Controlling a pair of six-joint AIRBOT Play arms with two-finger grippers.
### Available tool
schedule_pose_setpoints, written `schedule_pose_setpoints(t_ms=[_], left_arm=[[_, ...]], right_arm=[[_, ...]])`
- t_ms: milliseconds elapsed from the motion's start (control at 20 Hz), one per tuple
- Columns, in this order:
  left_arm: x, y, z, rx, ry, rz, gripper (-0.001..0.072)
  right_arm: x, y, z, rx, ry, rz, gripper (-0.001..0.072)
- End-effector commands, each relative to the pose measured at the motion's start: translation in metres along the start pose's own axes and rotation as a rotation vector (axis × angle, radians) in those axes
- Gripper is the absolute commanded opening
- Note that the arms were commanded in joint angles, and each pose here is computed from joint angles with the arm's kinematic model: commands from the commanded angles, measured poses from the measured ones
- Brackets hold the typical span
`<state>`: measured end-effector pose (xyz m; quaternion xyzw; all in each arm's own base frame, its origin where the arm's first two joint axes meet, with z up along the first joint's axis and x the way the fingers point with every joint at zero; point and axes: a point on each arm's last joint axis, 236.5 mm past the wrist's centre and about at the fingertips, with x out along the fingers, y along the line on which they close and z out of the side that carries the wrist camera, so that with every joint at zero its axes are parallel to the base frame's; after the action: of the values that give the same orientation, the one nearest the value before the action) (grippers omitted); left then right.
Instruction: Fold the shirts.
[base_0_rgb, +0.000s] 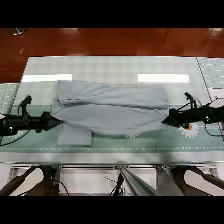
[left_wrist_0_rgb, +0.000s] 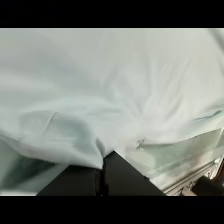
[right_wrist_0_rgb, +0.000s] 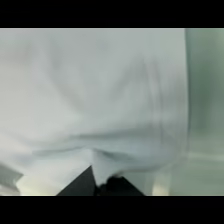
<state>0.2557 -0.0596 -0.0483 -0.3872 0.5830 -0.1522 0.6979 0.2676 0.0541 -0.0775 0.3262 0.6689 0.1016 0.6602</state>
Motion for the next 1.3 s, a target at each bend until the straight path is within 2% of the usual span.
schedule_pose_setpoints(t_ms=[0, 200, 500, 800, 850, 900, 950, 1050, 1250], left_arm=[[-0.034, -0.021, 0.052, 0.034, -0.113, 0.012, 0.0020], [-0.023, -0.049, 0.098, 0.083, -0.088, 0.011, 0.0020], [0.022, -0.083, 0.177, 0.079, -0.015, -0.008, 0.0020], [0.070, -0.052, 0.203, 0.058, 0.076, 0.074, 0.0025], [0.077, -0.048, 0.201, 0.051, 0.088, 0.078, 0.0188], [0.079, -0.045, 0.200, 0.049, 0.095, 0.080, 0.0587], [0.071, -0.040, 0.205, 0.063, 0.086, 0.101, 0.0702], [0.028, -0.016, 0.217, 0.036, 0.075, 0.211, 0.0701], [-0.106, 0.049, 0.221, -0.027, -0.033, 0.526, 0.0701]], right_arm=[[-0.034, 0.021, 0.045, -0.080, -0.105, -0.016, 0.0022], [-0.048, 0.050, 0.093, -0.133, -0.163, 0.018, 0.0022], [-0.048, 0.064, 0.163, -0.113, -0.228, 0.071, 0.0022], [-0.018, 0.059, 0.210, -0.048, -0.245, 0.152, 0.0023], [-0.010, 0.057, 0.213, -0.024, -0.239, 0.168, 0.0103], [-0.003, 0.055, 0.213, -0.005, -0.223, 0.185, 0.0450], [-0.003, 0.052, 0.213, -0.006, -0.222, 0.182, 0.0620], [-0.024, 0.040, 0.215, -0.004, -0.228, 0.178, 0.0619], [-0.078, -0.016, 0.197, 0.031, -0.189, 0.117, 0.0619]])
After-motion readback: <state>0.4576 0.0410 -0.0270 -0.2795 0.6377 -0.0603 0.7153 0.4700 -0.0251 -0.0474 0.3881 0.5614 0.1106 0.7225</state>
